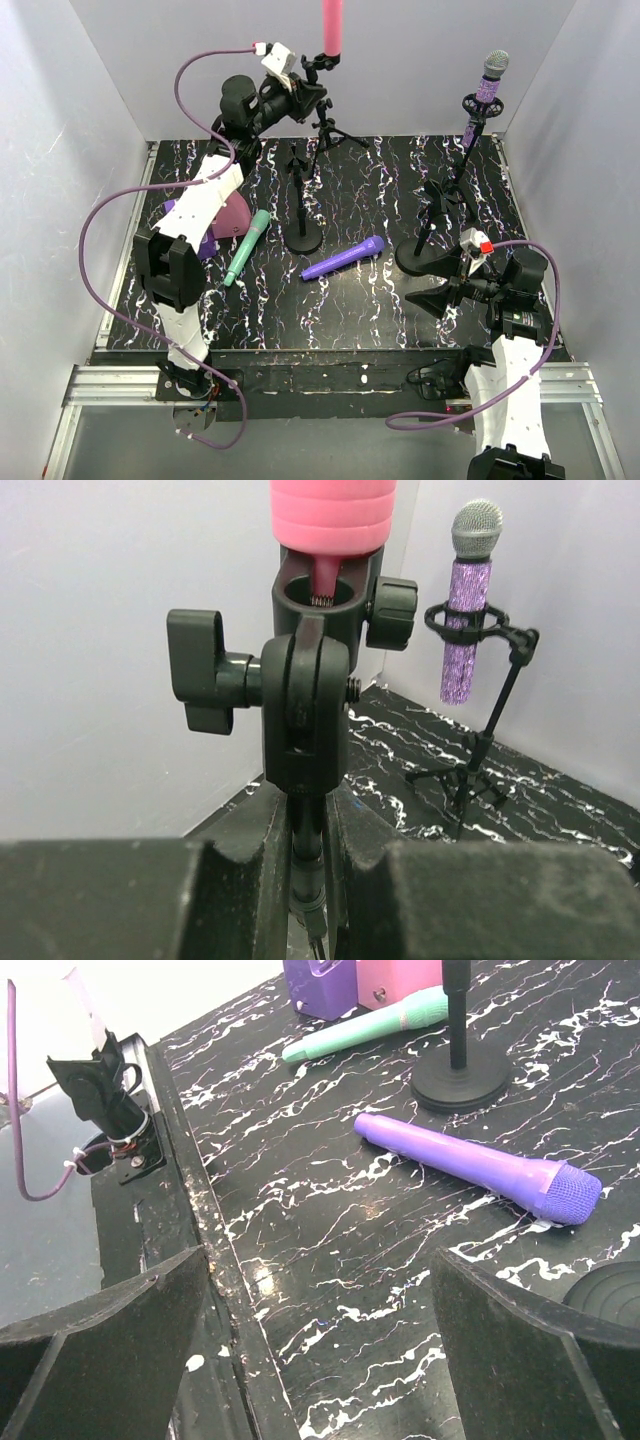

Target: Attach the microphones to the stand

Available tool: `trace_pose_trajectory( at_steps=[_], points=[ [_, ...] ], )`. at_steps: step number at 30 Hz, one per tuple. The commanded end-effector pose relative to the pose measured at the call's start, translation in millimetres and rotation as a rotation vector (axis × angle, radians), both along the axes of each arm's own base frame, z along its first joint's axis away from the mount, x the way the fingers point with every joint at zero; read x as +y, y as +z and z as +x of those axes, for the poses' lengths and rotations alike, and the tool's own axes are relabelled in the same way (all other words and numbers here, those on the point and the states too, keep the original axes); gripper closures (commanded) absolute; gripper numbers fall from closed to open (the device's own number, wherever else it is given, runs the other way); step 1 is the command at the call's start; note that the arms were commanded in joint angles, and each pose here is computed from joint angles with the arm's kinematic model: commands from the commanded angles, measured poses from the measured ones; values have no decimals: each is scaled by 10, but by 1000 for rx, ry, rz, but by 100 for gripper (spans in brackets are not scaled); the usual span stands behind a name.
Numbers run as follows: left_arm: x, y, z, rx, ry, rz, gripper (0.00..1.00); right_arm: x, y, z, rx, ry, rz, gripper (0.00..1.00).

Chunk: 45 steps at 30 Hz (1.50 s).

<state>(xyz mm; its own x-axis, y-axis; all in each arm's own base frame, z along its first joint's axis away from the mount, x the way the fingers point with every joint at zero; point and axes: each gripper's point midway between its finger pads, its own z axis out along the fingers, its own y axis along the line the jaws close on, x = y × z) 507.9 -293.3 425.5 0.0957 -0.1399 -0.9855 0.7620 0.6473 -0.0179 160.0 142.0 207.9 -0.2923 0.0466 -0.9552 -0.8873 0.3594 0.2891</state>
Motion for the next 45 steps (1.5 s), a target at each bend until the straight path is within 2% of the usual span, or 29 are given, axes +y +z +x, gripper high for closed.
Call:
trace_pose_trajectory(
  at_steps=[1, 13, 28, 45],
  points=[
    [151, 328, -146, -189, -52, -38, 100, -2, 54, -15, -32, 19, 9, 2],
    [497, -375, 148, -94, -31, 5, 100, -44, 57, 6, -29, 4, 18, 2],
    [612, -1247, 377, -6, -12, 75, 100, -70, 63, 4, -33, -3, 26, 2],
    [571, -1763, 500, 7, -47, 159, 100, -103, 39, 39, -25, -22, 29, 2]
  ],
)
